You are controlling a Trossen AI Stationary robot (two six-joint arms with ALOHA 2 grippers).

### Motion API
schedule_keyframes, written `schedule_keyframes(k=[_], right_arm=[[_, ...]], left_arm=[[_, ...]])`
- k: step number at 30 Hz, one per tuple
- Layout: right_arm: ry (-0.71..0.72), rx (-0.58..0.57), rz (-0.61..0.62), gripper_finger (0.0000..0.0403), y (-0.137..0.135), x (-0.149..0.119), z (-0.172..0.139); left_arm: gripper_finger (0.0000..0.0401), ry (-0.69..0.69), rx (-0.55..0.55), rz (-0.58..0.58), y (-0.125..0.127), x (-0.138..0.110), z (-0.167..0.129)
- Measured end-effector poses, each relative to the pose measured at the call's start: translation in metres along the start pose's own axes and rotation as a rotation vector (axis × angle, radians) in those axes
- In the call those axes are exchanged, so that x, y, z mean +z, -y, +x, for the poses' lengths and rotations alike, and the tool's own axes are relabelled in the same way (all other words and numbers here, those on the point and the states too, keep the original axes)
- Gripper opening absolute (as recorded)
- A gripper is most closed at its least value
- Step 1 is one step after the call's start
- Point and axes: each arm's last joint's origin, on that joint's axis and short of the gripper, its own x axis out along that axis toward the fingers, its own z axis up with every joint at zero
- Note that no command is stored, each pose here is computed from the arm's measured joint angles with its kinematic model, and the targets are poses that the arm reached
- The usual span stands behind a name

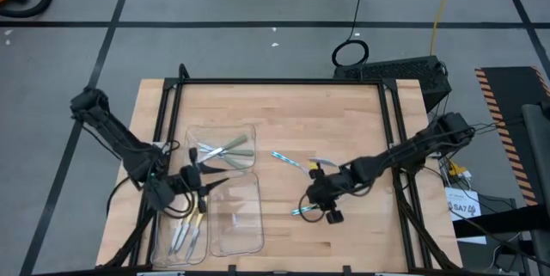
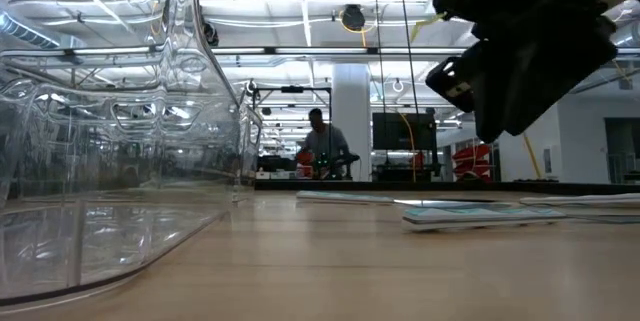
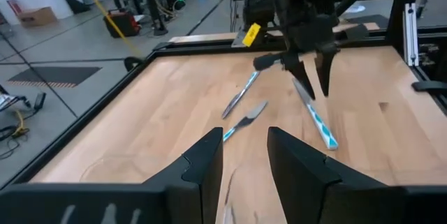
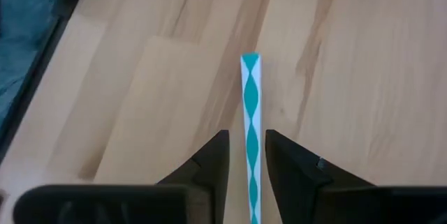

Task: Sort silverware by color (type)
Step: Put the bottom blue table knife into the bottom right transparent bin

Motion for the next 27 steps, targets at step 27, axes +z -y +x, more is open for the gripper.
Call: schedule_keyframes(k=[27], right_arm=[[-0.069,-0.231,-0.132,0.0178,-0.019,-0.026,0.063]], left_arm=[[0.0122,0.019,-0.029,0.073,0.053,0.036,0.067]])
